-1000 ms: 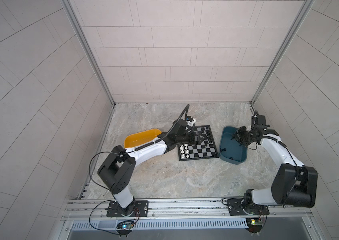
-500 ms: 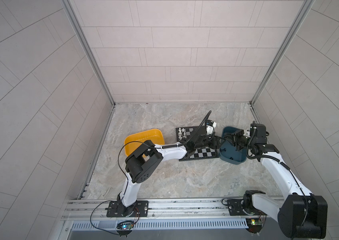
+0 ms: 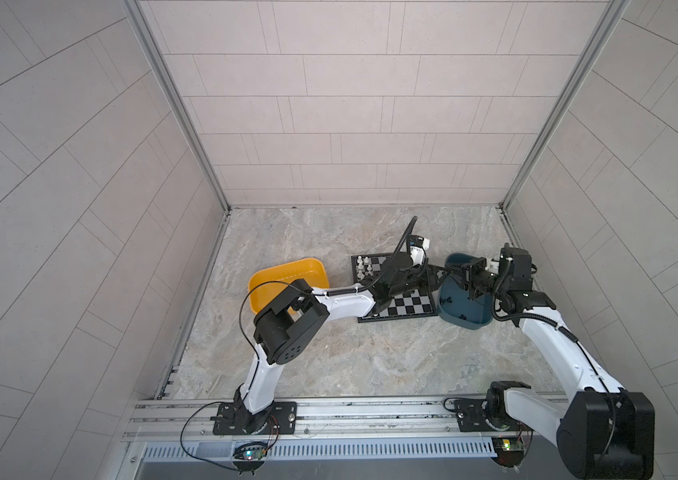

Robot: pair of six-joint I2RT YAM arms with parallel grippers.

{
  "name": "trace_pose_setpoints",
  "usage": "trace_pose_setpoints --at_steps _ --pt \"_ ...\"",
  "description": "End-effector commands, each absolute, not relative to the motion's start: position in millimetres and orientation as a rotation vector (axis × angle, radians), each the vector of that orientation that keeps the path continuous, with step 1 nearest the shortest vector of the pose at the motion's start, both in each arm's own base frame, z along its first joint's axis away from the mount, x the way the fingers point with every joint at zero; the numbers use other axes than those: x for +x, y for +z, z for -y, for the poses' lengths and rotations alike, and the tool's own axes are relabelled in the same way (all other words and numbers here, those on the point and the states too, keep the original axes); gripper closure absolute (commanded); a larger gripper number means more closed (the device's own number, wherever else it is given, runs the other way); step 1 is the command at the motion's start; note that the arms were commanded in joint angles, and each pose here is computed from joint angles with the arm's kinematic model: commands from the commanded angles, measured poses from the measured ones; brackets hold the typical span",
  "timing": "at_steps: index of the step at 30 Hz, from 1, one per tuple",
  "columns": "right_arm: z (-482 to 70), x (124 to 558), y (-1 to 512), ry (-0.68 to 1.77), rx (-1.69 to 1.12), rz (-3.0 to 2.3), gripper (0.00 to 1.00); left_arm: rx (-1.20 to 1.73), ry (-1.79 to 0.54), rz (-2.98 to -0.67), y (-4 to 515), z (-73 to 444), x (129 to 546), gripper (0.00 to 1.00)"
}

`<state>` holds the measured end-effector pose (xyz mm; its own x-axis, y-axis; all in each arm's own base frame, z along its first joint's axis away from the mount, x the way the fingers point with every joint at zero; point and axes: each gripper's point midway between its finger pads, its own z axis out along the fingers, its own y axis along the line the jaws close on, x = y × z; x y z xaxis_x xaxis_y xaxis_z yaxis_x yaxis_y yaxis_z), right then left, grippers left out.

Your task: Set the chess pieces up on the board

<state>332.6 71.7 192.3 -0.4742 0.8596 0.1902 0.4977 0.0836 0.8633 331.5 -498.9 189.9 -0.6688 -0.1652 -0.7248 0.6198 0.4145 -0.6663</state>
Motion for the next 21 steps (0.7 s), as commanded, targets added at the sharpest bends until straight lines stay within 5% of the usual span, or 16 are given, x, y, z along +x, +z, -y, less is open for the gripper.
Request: trace_pose_setpoints --at_steps 1,21 --pt "-74.6 333.9 201.4 1.422 1.427 -1.932 1.00 0.363 -1.362 -1.851 203.7 502.6 334.2 0.56" --pt "-81.7 339.2 213.7 1.493 1.414 -1.865 1.00 0.154 -1.452 -1.846 210.1 496.5 344.2 0.94"
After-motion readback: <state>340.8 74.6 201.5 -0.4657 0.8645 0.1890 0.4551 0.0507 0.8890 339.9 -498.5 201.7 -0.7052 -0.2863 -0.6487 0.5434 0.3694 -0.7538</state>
